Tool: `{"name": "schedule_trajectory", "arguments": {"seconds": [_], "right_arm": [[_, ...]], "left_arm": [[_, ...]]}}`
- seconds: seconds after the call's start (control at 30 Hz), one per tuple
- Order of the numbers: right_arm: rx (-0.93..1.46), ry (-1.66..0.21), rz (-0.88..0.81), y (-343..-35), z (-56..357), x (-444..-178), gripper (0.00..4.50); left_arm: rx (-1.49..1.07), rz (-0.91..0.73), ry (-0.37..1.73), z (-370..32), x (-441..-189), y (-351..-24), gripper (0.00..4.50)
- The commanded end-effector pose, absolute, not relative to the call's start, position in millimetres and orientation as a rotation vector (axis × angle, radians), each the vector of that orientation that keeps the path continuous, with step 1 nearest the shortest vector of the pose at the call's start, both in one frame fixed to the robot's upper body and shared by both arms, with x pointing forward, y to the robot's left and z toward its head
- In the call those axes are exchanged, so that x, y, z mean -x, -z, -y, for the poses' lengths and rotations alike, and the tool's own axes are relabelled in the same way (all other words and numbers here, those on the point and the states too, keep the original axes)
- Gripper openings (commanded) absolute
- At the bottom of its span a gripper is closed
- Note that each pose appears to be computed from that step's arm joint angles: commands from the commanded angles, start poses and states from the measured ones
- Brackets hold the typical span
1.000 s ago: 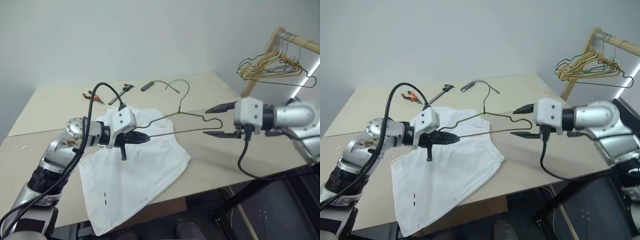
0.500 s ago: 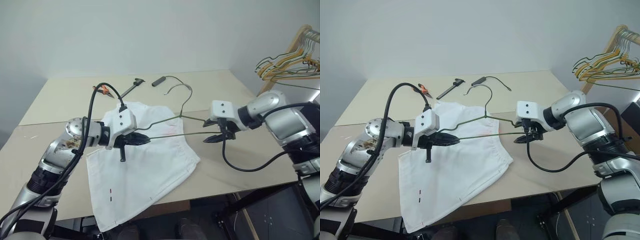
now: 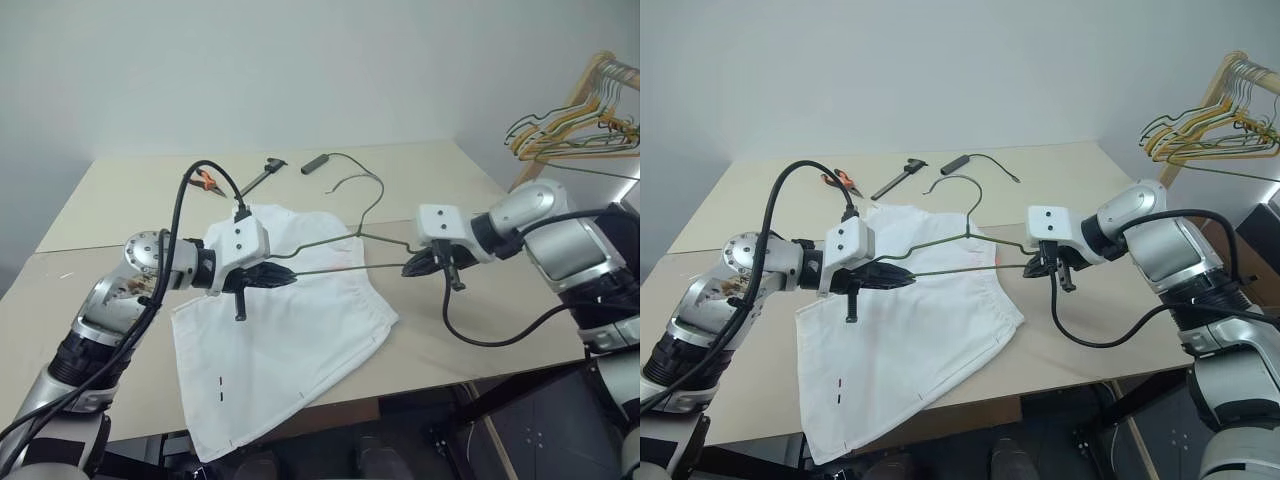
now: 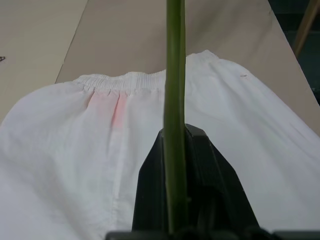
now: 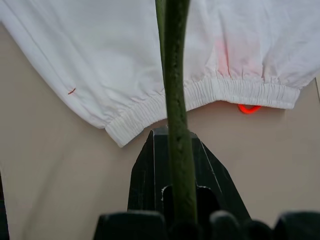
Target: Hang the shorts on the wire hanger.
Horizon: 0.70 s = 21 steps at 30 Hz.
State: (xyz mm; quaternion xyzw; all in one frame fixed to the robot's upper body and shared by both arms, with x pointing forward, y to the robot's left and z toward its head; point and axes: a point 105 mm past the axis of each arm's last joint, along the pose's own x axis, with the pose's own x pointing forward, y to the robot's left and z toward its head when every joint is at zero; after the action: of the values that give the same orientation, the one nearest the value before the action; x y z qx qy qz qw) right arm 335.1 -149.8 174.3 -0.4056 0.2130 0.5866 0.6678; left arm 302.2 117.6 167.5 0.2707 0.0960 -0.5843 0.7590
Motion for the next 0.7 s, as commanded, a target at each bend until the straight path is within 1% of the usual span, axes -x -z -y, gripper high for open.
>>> {"name": "schedule_trajectory", "arguments": {"seconds": [0.03, 0.07, 0.13, 0.23, 0.33, 0.4, 0.5, 0.6, 0.7], "right_arm": [[0.918, -1.33, -0.387, -197.0, 146.9, -328.5, 0.0], [0.909, -1.333, -0.392, -196.3, 148.2, -326.6, 0.0], [0.867, -1.328, -0.421, -192.6, 156.7, -320.9, 0.0], [0.783, -1.294, -0.485, -184.5, 174.2, -310.2, 0.0], [0.65, -1.203, -0.575, -170.0, 197.5, -300.3, 0.0], [0.532, -1.119, -0.622, -161.7, 210.6, -296.9, 0.0], [0.346, -0.997, -0.695, -147.9, 225.7, -290.8, 0.0], [0.101, -0.842, -0.835, -123.5, 240.0, -281.0, 0.0], [-0.108, -0.672, -0.955, -97.8, 251.6, -280.0, 0.0]], "left_arm": [[-0.592, -0.143, 1.348, -111.0, -297.8, -179.2, 1.02], [-0.586, -0.138, 1.354, -113.8, -298.2, -180.5, 1.41], [-0.612, -0.143, 1.338, -126.4, -303.6, -182.0, 1.93], [-0.605, -0.136, 1.291, -143.9, -309.8, -190.6, 2.9], [-0.552, -0.11, 1.235, -160.0, -312.1, -203.3, 3.9], [-0.497, -0.092, 1.2, -166.5, -312.5, -208.5, 4.46], [-0.413, 0.021, 1.101, -166.8, -315.0, -219.0, 4.46], [-0.296, 0.068, 1.187, -160.6, -294.0, -227.3, 4.46], [-0.265, 0.082, 1.299, -153.6, -270.4, -227.1, 4.46]]}}
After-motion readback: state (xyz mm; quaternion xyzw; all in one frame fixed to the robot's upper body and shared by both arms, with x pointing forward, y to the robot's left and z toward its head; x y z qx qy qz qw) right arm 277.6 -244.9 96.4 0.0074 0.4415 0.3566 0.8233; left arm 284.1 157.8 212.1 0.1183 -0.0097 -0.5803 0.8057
